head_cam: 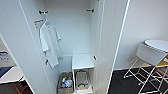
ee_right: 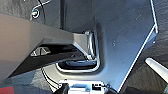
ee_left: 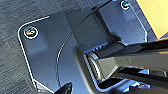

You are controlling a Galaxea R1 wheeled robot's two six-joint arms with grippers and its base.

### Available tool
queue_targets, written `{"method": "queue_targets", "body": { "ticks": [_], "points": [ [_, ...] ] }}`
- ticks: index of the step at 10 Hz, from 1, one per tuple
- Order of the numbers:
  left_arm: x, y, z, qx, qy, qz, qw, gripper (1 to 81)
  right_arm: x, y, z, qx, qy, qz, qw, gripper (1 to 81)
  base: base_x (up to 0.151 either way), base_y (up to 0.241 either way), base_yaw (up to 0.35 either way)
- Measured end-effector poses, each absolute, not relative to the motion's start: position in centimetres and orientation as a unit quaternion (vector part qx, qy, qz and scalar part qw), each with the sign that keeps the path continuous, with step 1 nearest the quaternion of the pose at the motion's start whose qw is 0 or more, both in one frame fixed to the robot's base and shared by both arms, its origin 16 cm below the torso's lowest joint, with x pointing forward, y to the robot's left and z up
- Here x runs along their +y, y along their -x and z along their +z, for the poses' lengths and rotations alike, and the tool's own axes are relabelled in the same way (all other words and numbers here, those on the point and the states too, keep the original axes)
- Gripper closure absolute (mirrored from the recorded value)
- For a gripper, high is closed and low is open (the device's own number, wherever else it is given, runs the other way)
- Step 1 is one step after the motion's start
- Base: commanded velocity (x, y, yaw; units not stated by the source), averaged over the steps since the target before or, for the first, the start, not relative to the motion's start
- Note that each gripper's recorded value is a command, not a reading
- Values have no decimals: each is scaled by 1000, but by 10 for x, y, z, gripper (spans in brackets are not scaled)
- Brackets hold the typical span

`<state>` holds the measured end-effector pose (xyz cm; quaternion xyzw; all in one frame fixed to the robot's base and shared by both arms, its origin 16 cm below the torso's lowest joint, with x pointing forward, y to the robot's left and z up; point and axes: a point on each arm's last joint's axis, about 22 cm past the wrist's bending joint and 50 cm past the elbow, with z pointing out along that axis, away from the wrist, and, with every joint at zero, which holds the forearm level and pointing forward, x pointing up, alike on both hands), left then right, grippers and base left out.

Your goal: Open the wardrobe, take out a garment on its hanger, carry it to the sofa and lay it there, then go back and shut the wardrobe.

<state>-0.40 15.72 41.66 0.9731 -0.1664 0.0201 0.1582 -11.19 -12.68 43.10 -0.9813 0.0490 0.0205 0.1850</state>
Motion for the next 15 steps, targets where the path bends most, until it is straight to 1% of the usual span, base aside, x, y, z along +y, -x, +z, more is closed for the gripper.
{"method": "queue_targets", "body": {
  "ticks": [5, 13, 15],
  "points": [
    [154, 5, 417, -166, -973, 20, 161, 10, -126, 111, 431, 49, 981, 20, 185, 10, 0, 0, 171],
    [154, 7, 417, -165, -973, 19, 161, 10, -127, 111, 431, 49, 981, 20, 185, 10, 0, 0, 0],
    [154, 9, 417, -160, -974, 17, 161, 10, -127, 115, 431, 49, 981, 22, 185, 10, 69, 0, 0]
  ]
}}
